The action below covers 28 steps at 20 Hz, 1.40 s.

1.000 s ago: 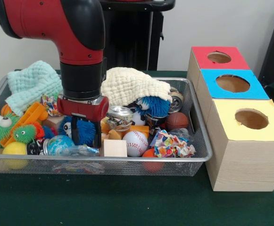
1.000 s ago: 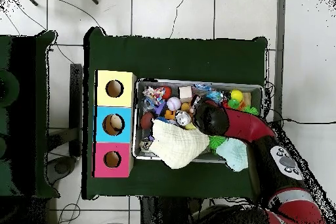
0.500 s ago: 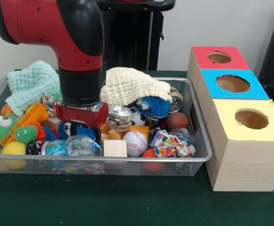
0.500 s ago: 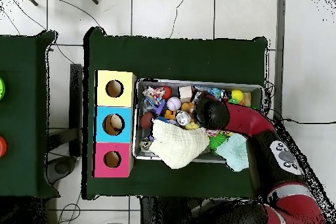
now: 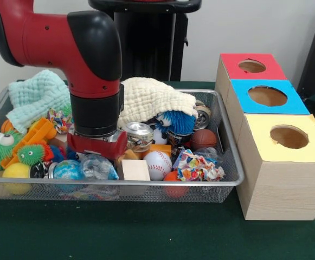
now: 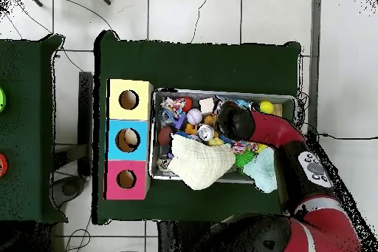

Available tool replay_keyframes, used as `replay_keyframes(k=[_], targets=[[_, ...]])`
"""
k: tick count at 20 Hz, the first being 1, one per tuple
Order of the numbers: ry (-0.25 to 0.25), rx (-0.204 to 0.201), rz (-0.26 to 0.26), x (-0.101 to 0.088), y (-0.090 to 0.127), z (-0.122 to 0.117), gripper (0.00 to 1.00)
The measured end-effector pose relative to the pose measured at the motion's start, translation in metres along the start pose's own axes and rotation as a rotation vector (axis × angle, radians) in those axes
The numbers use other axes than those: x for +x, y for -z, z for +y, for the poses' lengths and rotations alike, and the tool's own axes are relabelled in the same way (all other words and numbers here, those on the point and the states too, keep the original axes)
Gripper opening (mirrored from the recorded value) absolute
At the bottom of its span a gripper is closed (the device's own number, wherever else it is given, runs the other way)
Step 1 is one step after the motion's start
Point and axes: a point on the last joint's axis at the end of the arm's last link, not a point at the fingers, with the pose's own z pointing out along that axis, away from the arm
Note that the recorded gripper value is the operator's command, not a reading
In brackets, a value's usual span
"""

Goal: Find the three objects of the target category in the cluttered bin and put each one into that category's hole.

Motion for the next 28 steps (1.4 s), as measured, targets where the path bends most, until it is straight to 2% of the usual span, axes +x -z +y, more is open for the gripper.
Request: replay_keyframes(k=[17,24,28], targets=[[0.042,0.014,-0.011,0.001,0.003,-0.004,0.00],[0.036,0.018,-0.024,0.003,0.028,-0.013,0.00],[0.032,0.027,-0.033,0.005,0.057,-0.022,0.00]])
